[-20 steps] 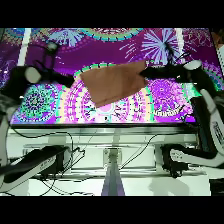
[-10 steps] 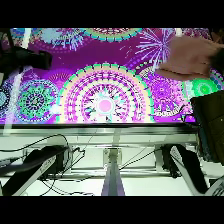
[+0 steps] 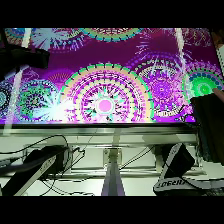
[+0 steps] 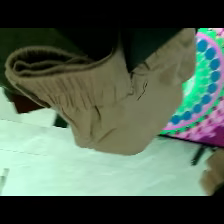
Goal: Fold the clothes and pants, and hang the long-sleeved shirts on hangers.
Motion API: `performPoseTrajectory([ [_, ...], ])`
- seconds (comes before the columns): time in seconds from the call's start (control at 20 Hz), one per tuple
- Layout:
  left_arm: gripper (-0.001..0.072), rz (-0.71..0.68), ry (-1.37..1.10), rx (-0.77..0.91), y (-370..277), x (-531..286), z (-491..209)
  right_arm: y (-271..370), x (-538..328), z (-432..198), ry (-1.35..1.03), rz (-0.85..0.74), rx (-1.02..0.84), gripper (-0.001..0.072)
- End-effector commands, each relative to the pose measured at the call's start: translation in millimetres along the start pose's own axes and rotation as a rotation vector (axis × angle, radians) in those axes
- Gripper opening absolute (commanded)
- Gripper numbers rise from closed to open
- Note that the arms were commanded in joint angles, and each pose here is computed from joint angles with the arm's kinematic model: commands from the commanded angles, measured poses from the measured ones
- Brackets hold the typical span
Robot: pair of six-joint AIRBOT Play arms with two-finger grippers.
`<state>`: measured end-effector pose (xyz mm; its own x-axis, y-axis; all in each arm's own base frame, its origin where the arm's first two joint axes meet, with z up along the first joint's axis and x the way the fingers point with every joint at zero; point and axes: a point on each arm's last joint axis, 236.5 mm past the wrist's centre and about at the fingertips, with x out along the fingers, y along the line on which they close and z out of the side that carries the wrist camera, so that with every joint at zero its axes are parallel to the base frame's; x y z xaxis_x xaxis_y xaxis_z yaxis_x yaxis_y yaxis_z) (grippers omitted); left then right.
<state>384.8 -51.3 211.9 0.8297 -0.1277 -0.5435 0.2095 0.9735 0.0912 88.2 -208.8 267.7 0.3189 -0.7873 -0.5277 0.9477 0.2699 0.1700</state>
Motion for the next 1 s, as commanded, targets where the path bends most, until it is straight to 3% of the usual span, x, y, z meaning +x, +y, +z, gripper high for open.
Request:
performPoseTrajectory([
  [0.0, 0.069, 0.001, -0.003, 0.0, 0, -1, 1, -24, -4, -5, 0.013, -0.092, 0.042, 0.0321],
  [0.05, 0.069, 0.002, -0.002, 0.0, 1, -1, 1, -23, -4, -2, -0.001, -0.088, 0.056, 0.0526],
  [0.1, 0.069, 0.002, -0.002, 0.0, 1, -1, 1, -21, -2, 4, -0.022, -0.079, 0.071, 0.0633],
  [0.2, 0.069, 0.001, -0.003, 0.0, 0, -1, 1, -7, 3, 8, -0.028, -0.022, 0.088, 0.0628],
  [0.25, 0.069, 0.002, -0.002, 0.0, 1, -1, 1, 5, 8, 5, 0.0, 0.024, 0.089, 0.0554],
  [0.3, 0.069, 0.001, -0.003, 0.0, 0, -1, 1, 34, 16, -5, 0.061, 0.136, 0.02, 0.04],
  [0.35, 0.069, 0.002, -0.002, 0.0, 1, -1, 1, 68, 17, -18, 0.123, 0.277, -0.046, 0.0302],
  [0.45, 0.069, 0.001, -0.002, 0.0, 0, -1, 1, 153, -2, -52, 0.266, 0.653, -0.153, 0.0021],
  [0.55, 0.069, 0.001, -0.003, 0.0, 0, -1, 1, 210, -32, -84, 0.398, 0.914, -0.221, 0.0019],
  [0.65, 0.069, 0.002, -0.002, 0.0, 1, -1, 1, 240, -52, -125, 0.512, 1.026, -0.363, 0.0018],
  [0.8, 0.069, 0.001, -0.002, 0.0, 0, -1, 1, 265, -72, -186, 0.559, 1.089, -0.67, 0.0018],
  [0.95, 0.069, 0.002, -0.002, 0.0, 1, -1, 1, 290, -70, -215, 0.409, 1.039, -0.902, 0.0018],
])
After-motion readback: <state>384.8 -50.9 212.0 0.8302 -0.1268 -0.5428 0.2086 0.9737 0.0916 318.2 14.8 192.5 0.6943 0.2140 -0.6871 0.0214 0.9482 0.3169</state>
